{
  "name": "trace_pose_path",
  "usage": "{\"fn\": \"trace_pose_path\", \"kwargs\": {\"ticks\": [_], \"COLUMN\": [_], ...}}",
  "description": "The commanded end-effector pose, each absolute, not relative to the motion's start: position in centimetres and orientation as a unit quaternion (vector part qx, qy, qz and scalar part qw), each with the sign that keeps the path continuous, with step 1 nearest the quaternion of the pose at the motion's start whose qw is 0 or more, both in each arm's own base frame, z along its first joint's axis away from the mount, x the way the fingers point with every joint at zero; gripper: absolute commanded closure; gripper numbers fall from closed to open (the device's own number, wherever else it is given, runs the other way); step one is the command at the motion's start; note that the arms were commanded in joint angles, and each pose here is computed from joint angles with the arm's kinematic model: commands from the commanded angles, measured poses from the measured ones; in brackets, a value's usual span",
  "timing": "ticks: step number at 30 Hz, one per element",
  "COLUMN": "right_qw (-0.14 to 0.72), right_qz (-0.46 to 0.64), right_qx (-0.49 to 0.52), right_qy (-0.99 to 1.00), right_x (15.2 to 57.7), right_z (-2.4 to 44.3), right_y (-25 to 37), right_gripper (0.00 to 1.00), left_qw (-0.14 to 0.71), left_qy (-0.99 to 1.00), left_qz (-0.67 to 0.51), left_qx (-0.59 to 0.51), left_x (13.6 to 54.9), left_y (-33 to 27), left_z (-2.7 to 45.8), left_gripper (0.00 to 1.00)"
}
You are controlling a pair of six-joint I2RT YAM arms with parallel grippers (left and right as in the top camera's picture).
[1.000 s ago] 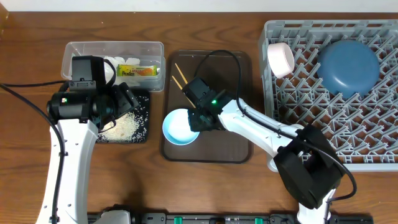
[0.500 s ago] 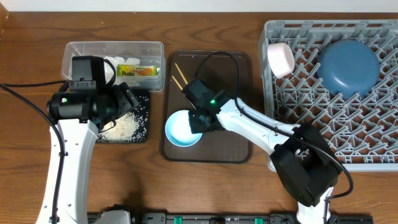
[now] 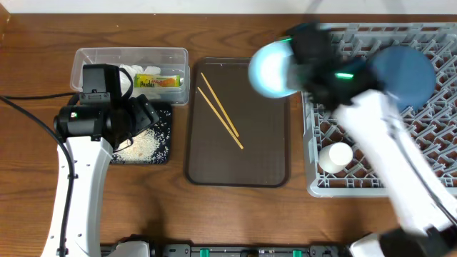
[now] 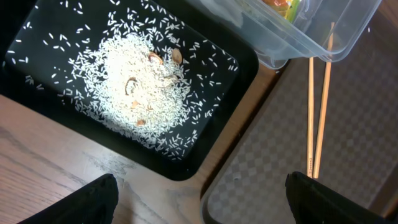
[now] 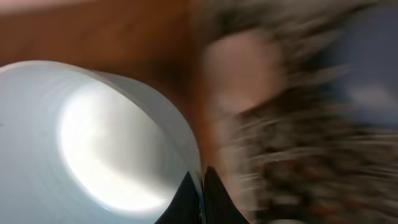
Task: Sort waste into correct bins and load items into the dishwasher rack
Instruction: 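Carry the light-blue bowl with the right gripper into the rack's middle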
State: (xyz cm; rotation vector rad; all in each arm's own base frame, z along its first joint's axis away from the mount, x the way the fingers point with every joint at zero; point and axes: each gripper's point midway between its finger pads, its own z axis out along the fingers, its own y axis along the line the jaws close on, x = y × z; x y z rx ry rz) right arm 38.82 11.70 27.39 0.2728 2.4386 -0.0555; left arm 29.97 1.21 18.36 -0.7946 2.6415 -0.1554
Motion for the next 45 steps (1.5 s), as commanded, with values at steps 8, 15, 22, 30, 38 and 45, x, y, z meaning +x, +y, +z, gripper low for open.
{"fn": "trace_pose_path", "kwargs": {"ticks": [8,15,22,30,38,45], "right_qw": [0.345,0.268,0.207,0.2,0.193,0.185], "right_qz": [-0.323,-0.416,-0.464,-0.458,-0.458,-0.461], "right_qx": [0.208,0.135,0.101,0.103,0.1,0.085], "right_qy": [0.856,0.858,0.855,0.86,0.862,0.864], "right_x": [36.7,37.3,36.9,36.6,36.3,36.2], "right_z": [30.3,27.2,25.0,24.7,24.6,24.6], "right_y": [-3.7,-4.7,-5.2,-5.1,-5.1,-5.0], "right_gripper": [0.99,0.99,0.99,0.99,0.99,0.99], "left_qw": [0.188,0.188,0.188,0.188,0.188,0.188], "left_qy": [0.939,0.939,0.939,0.939,0.939,0.939], "left_qz": [-0.048,-0.048,-0.048,-0.048,-0.048,-0.048], "left_qx": [-0.284,-0.284,-0.284,-0.284,-0.284,-0.284], "left_x": [30.1,30.1,30.1,30.1,30.1,30.1], "left_y": [1.5,1.5,1.5,1.5,1.5,1.5], "left_z": [18.3,18.3,18.3,18.3,18.3,18.3], "left_gripper": [0.11,0.11,0.11,0.11,0.11,0.11]}}
